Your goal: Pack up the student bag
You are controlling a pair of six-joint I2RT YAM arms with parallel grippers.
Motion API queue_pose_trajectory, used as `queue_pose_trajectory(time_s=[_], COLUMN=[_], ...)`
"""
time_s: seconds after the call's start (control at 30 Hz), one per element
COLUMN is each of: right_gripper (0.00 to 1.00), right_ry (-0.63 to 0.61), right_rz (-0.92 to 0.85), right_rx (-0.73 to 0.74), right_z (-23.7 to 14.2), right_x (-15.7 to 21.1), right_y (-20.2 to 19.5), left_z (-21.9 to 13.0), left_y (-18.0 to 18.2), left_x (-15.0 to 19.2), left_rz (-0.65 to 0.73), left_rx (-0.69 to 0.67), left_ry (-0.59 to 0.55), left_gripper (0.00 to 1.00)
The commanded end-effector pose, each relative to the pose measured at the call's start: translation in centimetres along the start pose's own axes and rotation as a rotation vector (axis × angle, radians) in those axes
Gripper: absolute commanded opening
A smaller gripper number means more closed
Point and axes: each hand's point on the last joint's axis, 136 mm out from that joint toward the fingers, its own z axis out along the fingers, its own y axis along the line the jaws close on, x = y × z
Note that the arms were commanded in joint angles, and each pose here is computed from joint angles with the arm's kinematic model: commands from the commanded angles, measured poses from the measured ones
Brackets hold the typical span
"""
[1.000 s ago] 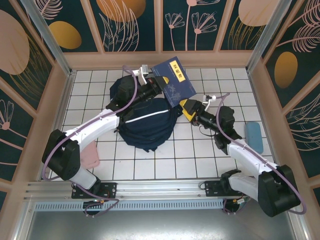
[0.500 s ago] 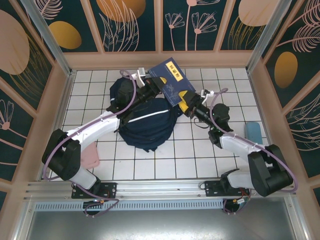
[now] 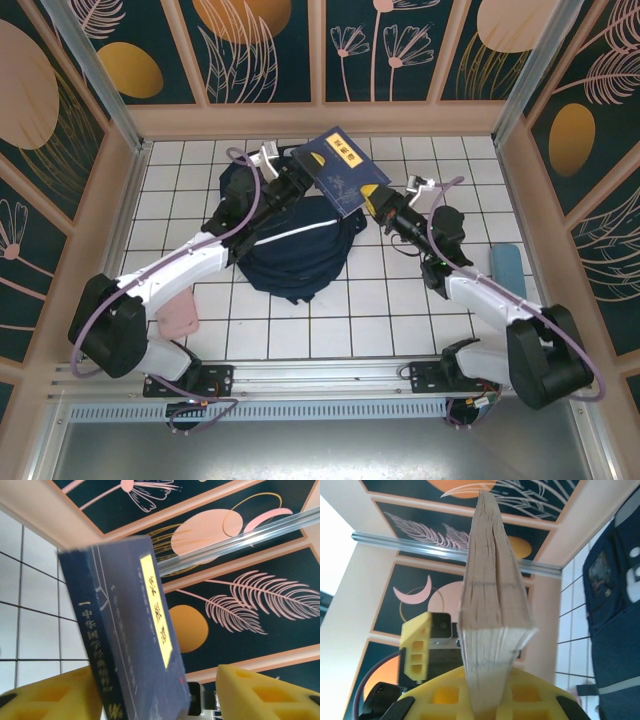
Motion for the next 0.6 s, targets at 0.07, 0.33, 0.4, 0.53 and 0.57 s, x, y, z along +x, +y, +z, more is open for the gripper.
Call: queue_pose_trajectory(time_s=[0.07,0.33,0.4,0.53,0.57], right_gripper=[0.0,0.0,0.01,0.01,0.01], right_ry=[-0.099,-0.146,-0.141,-0.133,-0.133], right_rz=[-0.211,-0.328,-0.319,-0.287,-0.281], right_rx=[0.19,0.438,0.46,0.49,0.492], right_z=[-2.7,-8.2,-9.0,-9.8,-9.9], right_x=[-2.7,-5.4,-5.4,-5.3,-5.3], right_y=[-0.1,-3.0,-3.8,-5.5,-5.7], left_z=[-1.6,-2.8,-2.7,-2.4,-2.3], left_y=[4.3,11.2,12.2,14.2,14.5], left_x=[0.3,5.0,6.5,8.8,9.3], left_rz=[0.222,0.675,0.76,0.904,0.93], left_rx=[-0.24,-0.582,-0.63,-0.754,-0.777], left_ry=[0.037,0.325,0.4,0.52,0.538], left_gripper=[0.77,0.8,0.81,0.81,0.8])
